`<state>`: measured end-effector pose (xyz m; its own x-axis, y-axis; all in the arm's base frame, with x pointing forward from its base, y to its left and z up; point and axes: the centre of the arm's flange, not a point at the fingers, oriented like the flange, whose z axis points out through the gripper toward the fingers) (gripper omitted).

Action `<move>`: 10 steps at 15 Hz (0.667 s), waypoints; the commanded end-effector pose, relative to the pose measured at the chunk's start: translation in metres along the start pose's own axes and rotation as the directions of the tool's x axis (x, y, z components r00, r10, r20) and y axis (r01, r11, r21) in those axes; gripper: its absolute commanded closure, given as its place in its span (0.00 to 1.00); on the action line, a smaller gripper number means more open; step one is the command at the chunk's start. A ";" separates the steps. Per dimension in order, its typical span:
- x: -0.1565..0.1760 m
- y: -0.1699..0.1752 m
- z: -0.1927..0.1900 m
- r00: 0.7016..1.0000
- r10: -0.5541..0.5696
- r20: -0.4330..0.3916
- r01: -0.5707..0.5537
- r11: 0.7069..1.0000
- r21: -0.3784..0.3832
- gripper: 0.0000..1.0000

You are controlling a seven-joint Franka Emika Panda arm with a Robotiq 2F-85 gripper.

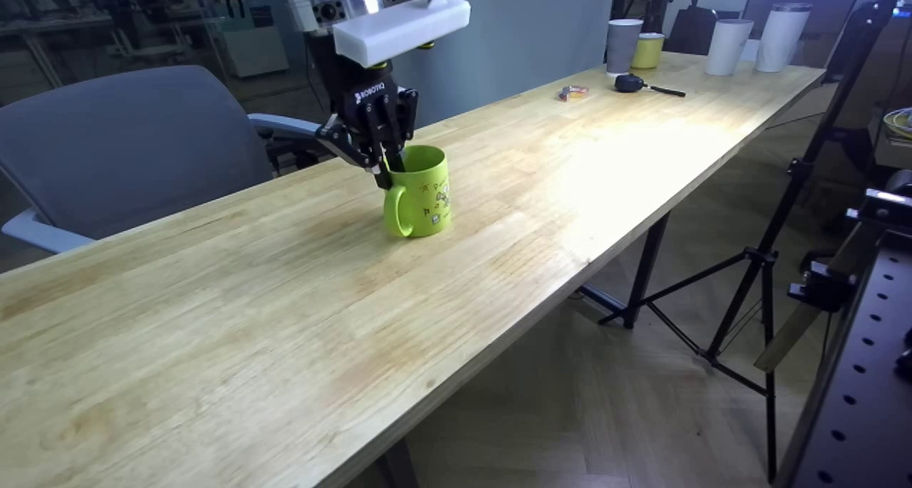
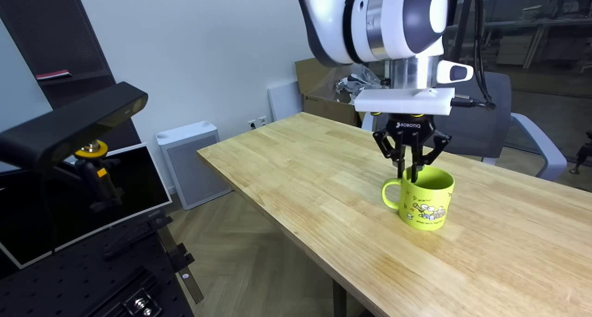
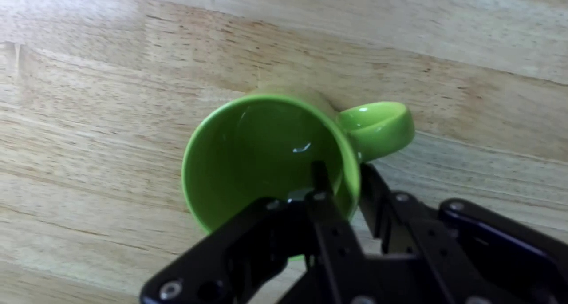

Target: Move the mug slightly to the left

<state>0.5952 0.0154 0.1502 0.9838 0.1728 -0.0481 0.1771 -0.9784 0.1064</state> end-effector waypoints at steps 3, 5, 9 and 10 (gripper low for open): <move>0.001 0.010 0.000 0.999 0.051 0.019 -0.051 0.998 -0.037 0.31; 0.001 0.014 0.001 0.998 0.060 0.028 -0.058 0.997 -0.046 0.18; 0.007 0.021 -0.016 0.996 0.072 0.051 -0.069 0.996 -0.054 0.00; 0.011 0.023 -0.024 0.996 0.079 0.052 -0.076 0.996 -0.053 0.00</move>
<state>0.5969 -0.0050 0.1523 0.9882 0.1278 -0.0848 0.1386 -0.9808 0.1369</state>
